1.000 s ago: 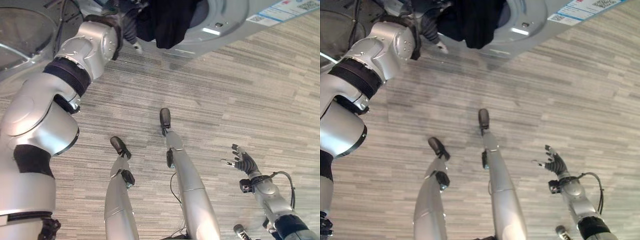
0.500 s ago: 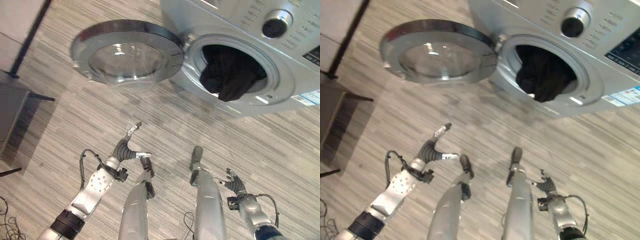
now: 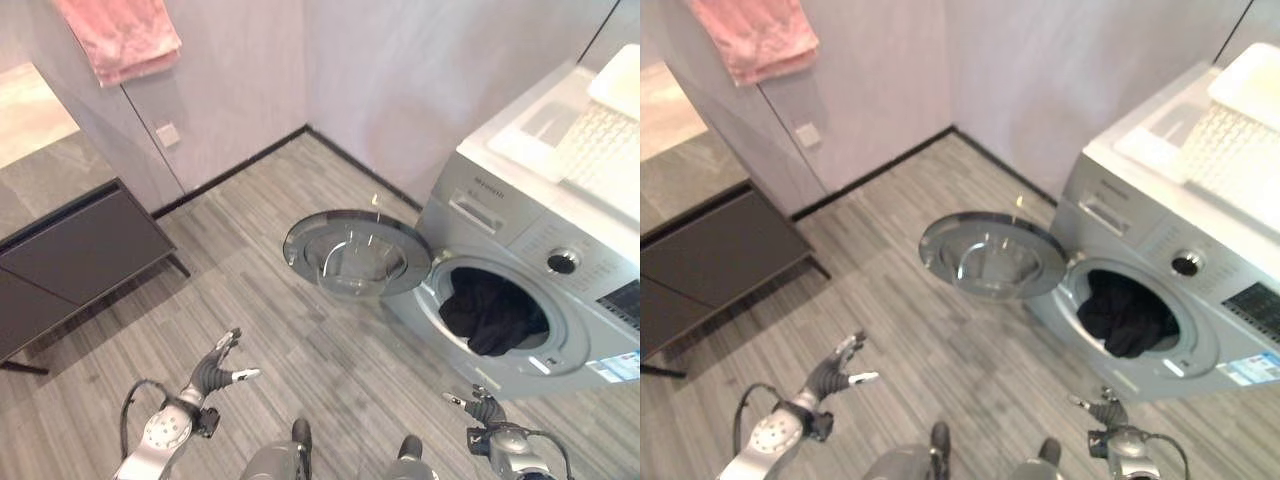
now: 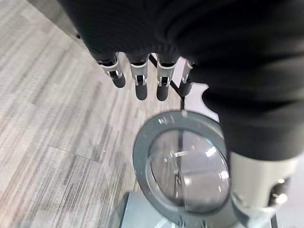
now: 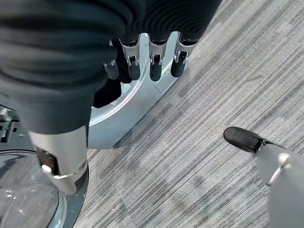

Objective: Grab the laundry basket,head to the washer,open it,put in the laundry and shut it.

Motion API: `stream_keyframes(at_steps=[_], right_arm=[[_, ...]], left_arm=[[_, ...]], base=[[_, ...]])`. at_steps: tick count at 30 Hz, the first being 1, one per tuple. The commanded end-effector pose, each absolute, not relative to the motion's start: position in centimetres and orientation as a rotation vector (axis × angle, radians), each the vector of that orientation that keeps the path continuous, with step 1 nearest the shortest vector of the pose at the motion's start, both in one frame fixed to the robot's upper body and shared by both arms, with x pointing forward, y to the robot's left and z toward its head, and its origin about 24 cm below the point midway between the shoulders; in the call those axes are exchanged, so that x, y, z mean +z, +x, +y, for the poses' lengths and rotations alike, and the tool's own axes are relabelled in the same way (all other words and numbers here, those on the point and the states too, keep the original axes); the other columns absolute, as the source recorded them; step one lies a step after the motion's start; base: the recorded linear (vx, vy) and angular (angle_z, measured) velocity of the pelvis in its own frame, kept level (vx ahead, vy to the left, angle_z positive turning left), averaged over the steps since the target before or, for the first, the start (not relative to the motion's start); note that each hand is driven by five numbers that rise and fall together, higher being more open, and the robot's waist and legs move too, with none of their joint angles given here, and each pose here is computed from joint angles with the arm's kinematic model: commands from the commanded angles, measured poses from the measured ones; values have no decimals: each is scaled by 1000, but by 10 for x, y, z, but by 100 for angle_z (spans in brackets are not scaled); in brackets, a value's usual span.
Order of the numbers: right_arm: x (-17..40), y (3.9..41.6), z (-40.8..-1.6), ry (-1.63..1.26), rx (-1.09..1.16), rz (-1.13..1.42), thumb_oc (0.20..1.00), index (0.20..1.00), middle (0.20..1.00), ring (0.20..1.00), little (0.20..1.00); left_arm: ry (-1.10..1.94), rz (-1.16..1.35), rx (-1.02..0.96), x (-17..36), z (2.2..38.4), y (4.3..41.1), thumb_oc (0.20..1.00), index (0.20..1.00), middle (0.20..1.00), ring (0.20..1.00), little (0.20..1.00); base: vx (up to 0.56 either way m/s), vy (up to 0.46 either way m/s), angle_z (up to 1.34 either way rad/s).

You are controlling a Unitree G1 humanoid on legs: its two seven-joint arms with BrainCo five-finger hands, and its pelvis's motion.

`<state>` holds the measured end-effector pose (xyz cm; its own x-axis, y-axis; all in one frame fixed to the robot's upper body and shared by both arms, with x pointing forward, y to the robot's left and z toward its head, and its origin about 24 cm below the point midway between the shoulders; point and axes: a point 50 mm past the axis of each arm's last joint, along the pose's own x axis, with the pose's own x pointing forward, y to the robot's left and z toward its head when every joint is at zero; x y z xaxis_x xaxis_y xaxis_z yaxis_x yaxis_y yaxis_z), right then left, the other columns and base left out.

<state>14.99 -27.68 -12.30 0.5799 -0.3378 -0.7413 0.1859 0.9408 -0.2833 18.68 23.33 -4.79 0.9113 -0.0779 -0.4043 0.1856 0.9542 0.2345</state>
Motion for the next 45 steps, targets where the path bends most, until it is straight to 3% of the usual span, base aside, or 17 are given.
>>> stream_keyframes(at_steps=[1, 7, 13, 33, 45], right_arm=[[-113, 154, -295, -195, -344, 869, 1000, 1000, 1000, 1000, 1000], [-92, 157, -342, -87, -605, 814, 1000, 1000, 1000, 1000, 1000], [-70, 171, -367, -68, -715, 725, 1000, 1000, 1000, 1000, 1000], [-17, 247, -371, -62, -740, 547, 1000, 1000, 1000, 1000, 1000], [47, 239, -434, -114, -924, 474, 1000, 1000, 1000, 1000, 1000]], left_arm=[[268, 169, -124, -12, 216, 215, 1000, 1000, 1000, 1000, 1000], [363, 111, -203, 3, 217, 223, 1000, 1000, 1000, 1000, 1000], [295, 139, -218, -2, 211, 218, 1000, 1000, 1000, 1000, 1000], [194, 5, -281, 20, 170, 245, 1000, 1000, 1000, 1000, 1000], [130, -89, -289, 43, 162, 255, 1000, 1000, 1000, 1000, 1000]], base=[[-18, -58, 21], [51, -374, 38], [170, -460, 26], [7, -28, 0], [-6, -2, 1]])
